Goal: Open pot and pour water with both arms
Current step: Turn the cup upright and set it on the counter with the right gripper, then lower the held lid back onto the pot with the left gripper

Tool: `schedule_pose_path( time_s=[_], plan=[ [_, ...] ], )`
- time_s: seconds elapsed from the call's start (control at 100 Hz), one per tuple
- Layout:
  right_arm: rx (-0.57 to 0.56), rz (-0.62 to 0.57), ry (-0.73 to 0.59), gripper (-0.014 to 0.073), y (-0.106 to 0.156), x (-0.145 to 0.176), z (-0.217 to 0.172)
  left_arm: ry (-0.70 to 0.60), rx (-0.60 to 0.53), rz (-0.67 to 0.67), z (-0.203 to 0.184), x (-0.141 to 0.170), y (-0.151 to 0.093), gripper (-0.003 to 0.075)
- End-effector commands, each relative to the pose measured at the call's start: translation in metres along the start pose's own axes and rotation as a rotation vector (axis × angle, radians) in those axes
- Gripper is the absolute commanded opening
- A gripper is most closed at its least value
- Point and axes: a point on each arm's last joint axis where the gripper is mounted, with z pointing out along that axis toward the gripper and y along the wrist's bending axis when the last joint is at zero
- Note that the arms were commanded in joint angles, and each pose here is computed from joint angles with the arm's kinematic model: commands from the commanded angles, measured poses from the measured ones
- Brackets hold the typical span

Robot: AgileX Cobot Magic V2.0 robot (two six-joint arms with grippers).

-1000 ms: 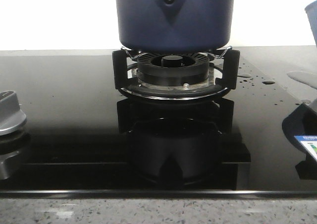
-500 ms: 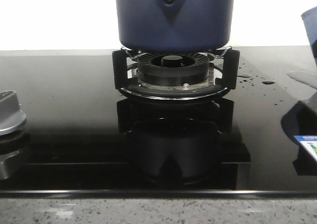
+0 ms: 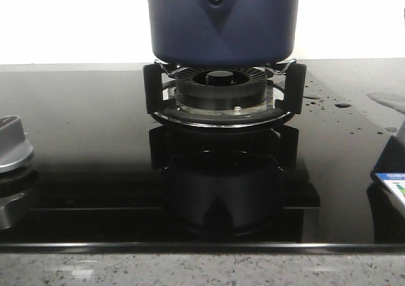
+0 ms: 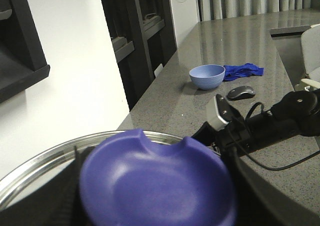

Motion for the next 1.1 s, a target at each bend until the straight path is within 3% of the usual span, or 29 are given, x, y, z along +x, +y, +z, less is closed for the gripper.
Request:
schedule_pose_path(
  time_s=[0.0, 0.21, 0.44, 0.58, 0.75, 1.09],
  plan=[
    [0.031, -0.022, -0.080, 0.0617, -0.002, -0.015, -0.014, -0.125, -0.017, -0.004, -0.007, -0.026, -0.008, 0.0250],
    [0.045, -0.035, -0.205, 0.0617, 0.000, -0.030, -0.045, -0.130, -0.037, -0.017, -0.001, -0.024, -0.005, 0.0250],
    [0.034, -0.057, -0.362, 0.0587, 0.006, -0.043, -0.087, -0.102, -0.003, -0.108, 0.039, 0.003, 0.009, 0.0250],
    [-0.029, -0.084, -0.436, 0.0371, 0.015, -0.045, -0.111, -0.059, -0.006, -0.177, 0.069, 0.032, 0.024, 0.0250],
    [-0.095, -0.115, -0.486, -0.0064, 0.024, -0.044, -0.129, -0.046, 0.012, -0.221, 0.096, 0.065, 0.039, 0.0250],
    [-0.149, -0.142, -0.494, -0.0064, 0.030, -0.043, -0.135, -0.001, 0.012, -0.322, 0.119, 0.112, 0.059, 0.0250]
  ],
)
